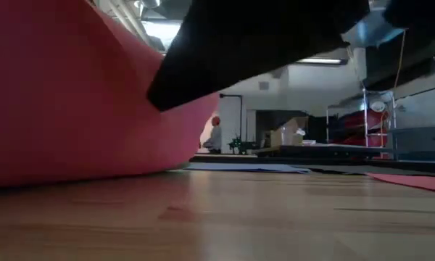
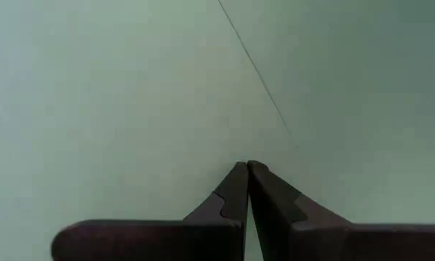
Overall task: Organize paper
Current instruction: Stack the red paper on top of the other red papers on the table
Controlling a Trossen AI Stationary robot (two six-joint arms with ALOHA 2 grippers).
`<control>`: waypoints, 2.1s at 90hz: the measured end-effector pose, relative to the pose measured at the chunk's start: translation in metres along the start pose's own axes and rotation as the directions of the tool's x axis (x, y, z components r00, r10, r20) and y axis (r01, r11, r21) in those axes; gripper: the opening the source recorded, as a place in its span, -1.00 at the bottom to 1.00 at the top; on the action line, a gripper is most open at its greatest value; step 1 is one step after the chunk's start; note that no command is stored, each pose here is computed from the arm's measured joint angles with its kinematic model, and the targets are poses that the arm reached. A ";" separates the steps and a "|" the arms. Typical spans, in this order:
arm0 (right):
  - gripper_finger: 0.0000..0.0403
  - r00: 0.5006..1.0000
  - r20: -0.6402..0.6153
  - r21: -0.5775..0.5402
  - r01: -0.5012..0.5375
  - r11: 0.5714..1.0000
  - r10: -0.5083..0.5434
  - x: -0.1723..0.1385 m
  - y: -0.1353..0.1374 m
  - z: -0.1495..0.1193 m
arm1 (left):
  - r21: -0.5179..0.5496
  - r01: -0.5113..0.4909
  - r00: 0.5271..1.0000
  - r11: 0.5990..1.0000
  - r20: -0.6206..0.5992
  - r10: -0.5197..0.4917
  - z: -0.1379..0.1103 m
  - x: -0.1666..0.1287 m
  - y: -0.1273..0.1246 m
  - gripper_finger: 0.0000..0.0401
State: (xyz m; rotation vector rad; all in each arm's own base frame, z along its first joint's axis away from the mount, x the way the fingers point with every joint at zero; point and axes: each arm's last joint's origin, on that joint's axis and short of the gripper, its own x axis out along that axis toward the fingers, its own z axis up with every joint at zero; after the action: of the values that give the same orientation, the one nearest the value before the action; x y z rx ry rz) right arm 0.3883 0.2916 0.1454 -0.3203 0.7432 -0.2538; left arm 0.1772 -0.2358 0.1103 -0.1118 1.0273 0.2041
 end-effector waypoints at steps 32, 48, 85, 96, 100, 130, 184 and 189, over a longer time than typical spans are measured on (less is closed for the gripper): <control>-0.34 0.997 -0.024 0.005 0.079 0.997 -0.079 -0.005 -0.007 0.003 | 0.000 0.000 1.000 1.000 0.000 0.000 0.000 0.000 0.000 -1.00; -0.34 0.982 -0.011 -0.114 0.186 0.976 -0.188 -0.006 -0.012 -0.001 | -0.004 0.007 1.000 1.000 0.002 -0.007 0.000 0.000 -0.001 -1.00; -0.52 0.991 -0.088 -0.194 0.084 0.977 -0.102 0.004 -0.019 0.001 | -0.003 0.004 1.000 1.000 0.000 -0.004 0.000 0.000 0.000 -1.00; -0.77 0.987 -0.160 -0.166 -0.032 0.986 0.005 0.010 -0.022 0.001 | -0.003 0.005 1.000 1.000 0.000 -0.005 0.000 0.000 0.000 -1.00; -0.88 0.984 -0.176 -0.164 -0.057 0.985 0.028 0.012 -0.023 0.001 | -0.003 0.005 1.000 1.000 0.001 -0.005 0.000 0.000 -0.001 -1.00; -1.00 0.961 -0.262 -0.195 -0.148 0.970 0.094 0.007 -0.022 -0.003 | 0.012 0.012 1.000 1.000 0.002 -0.012 0.002 -0.002 -0.002 -1.00; -1.00 0.891 -0.449 -0.262 -0.064 0.963 -0.063 -0.067 -0.057 0.035 | 0.052 0.061 0.996 0.997 0.063 -0.065 0.015 -0.020 -0.009 -1.00; -1.00 0.879 -0.470 -0.274 -0.055 0.960 -0.084 -0.073 -0.061 0.035 | 0.052 0.061 0.996 0.997 0.065 -0.064 0.015 -0.020 -0.009 -1.00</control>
State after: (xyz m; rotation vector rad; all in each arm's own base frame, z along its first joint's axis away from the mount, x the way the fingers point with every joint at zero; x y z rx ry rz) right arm 0.3545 0.2671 0.2374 -0.5433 1.2753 -0.2448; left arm 0.1816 -0.2443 0.1354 -0.0912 0.9609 0.1247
